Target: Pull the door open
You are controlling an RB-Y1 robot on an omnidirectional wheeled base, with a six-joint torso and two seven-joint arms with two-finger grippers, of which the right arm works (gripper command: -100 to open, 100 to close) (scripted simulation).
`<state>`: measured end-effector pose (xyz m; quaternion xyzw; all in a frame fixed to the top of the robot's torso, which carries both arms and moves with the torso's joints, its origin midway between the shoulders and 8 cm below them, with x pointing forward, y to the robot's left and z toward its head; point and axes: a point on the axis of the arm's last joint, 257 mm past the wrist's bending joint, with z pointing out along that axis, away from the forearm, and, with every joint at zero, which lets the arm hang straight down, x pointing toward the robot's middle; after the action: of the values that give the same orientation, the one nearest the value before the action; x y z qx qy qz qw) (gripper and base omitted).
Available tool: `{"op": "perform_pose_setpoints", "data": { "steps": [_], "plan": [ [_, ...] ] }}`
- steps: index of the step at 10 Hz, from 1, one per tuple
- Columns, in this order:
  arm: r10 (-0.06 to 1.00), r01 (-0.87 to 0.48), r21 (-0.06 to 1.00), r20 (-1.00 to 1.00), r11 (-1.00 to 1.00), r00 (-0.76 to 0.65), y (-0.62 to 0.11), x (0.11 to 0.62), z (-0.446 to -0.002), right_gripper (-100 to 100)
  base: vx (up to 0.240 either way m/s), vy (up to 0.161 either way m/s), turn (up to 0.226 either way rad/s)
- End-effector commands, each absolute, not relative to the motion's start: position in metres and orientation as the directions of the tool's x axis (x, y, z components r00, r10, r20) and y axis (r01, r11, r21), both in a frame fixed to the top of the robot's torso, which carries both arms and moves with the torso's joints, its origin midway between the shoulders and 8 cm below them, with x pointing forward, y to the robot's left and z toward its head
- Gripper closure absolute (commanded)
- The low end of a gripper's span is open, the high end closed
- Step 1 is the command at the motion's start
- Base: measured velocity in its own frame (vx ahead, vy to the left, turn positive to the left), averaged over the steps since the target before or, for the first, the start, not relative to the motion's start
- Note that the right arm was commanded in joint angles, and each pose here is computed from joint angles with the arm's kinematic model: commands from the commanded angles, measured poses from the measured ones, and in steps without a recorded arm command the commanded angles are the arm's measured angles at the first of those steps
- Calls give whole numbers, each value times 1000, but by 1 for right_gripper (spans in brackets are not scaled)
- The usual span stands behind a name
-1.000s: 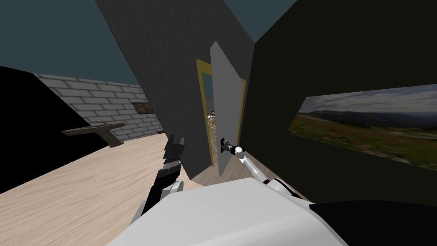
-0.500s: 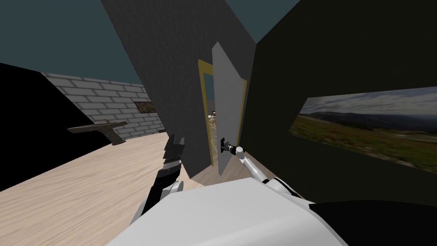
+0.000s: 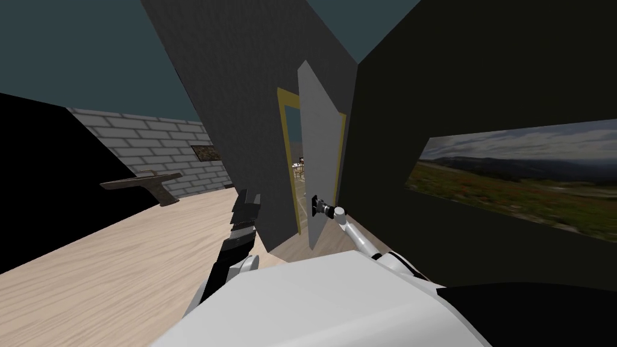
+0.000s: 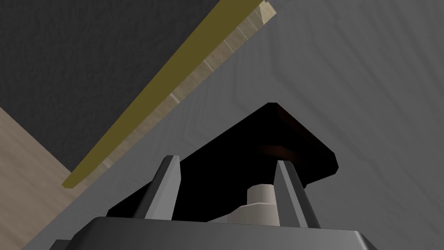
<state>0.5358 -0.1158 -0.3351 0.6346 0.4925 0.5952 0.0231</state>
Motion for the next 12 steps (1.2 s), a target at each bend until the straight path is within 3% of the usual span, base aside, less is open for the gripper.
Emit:
{"op": "perform_pose_setpoints", "data": {
  "steps": [1, 10, 11, 12],
  "plan": [
    [618, 639, 545, 774, -542, -136, -116, 520, -358, 100, -31, -55, 75],
    [618, 639, 545, 774, -542, -136, -116, 520, -358, 100, -7, -14, 6],
    [583, 632, 539, 796, -557, -166, -111, 531, -332, 100, -26, -49, 52],
    [558, 644, 511, 816, -569, -155, -111, 529, -333, 100, -43, -110, 101]
  ]
}}
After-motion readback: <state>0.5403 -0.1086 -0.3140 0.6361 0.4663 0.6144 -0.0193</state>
